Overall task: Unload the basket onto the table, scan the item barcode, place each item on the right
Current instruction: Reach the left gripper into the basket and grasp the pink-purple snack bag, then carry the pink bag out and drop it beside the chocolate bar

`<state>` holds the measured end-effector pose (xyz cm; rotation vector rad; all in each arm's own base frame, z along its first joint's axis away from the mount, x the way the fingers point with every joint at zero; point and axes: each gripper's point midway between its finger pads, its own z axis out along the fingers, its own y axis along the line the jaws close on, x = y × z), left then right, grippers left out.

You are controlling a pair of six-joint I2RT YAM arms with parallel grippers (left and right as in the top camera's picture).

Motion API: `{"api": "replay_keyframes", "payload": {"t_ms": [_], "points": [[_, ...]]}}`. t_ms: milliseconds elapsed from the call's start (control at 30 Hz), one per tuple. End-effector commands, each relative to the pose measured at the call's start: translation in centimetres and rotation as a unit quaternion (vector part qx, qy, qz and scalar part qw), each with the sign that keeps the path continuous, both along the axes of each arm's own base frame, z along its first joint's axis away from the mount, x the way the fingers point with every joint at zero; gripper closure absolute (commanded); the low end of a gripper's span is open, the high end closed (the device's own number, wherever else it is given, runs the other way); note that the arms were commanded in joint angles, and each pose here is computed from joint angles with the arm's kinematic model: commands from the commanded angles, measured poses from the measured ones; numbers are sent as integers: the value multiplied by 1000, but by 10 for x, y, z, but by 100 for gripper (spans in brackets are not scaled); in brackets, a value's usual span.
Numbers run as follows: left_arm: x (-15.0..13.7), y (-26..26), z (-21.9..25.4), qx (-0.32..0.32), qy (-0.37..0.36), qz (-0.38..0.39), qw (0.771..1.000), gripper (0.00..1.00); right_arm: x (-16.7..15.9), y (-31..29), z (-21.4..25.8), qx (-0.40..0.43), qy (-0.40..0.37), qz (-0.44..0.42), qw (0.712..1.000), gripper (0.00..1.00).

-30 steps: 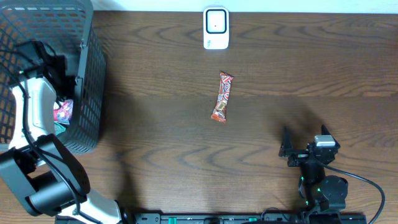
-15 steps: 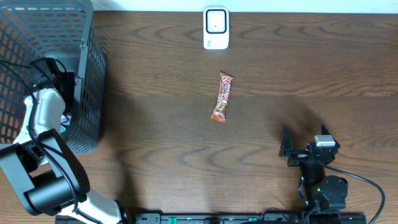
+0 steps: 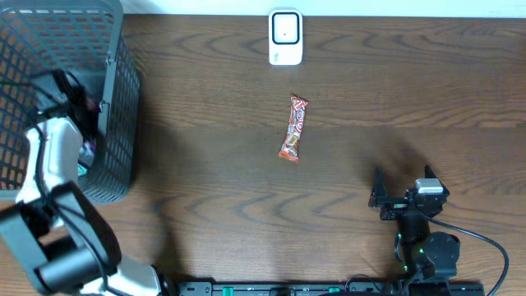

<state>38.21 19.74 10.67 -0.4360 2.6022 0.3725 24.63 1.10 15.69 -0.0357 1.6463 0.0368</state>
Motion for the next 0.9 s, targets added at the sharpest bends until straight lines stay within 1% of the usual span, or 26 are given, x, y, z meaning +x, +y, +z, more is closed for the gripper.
{"api": "replay_keyframes", "payload": {"t_ms": [0,67,133,233,300,400,500,533,600,700,767,833,867], "points": [[28,7,136,29,-195,41,980,93,0,1,-1,-7,0,4,1000,1],[27,2,192,38,-275,42,960,93,0,1,-1,-7,0,4,1000,1],[18,-5,241,35,-350,50,935,92,0,1,-1,-7,0,4,1000,1],[-2,-31,301,-2,-444,35,895,92,0,1,-1,-7,0,4,1000,1],[-17,-62,334,-44,-490,-5,870,93,0,1,-1,-7,0,4,1000,1],[-33,-119,367,-119,-529,-94,835,93,0,1,-1,-7,0,4,1000,1],[-38,-179,382,-170,-532,-195,806,93,0,1,-1,-7,0,4,1000,1],[-38,-196,382,-185,-527,-217,800,93,0,1,-1,-7,0,4,1000,1],[-35,-228,374,-201,-507,-259,797,93,0,1,-1,-7,0,4,1000,1],[-30,-275,347,-197,-455,-338,800,93,0,1,-1,-7,0,4,1000,1],[-27,-306,316,-178,-402,-403,803,93,0,1,-1,-7,0,4,1000,1],[-26,-331,283,-153,-348,-466,799,93,0,1,-1,-7,0,4,1000,1],[-25,-343,266,-139,-323,-497,793,93,0,1,-1,-7,0,4,1000,1]]}}
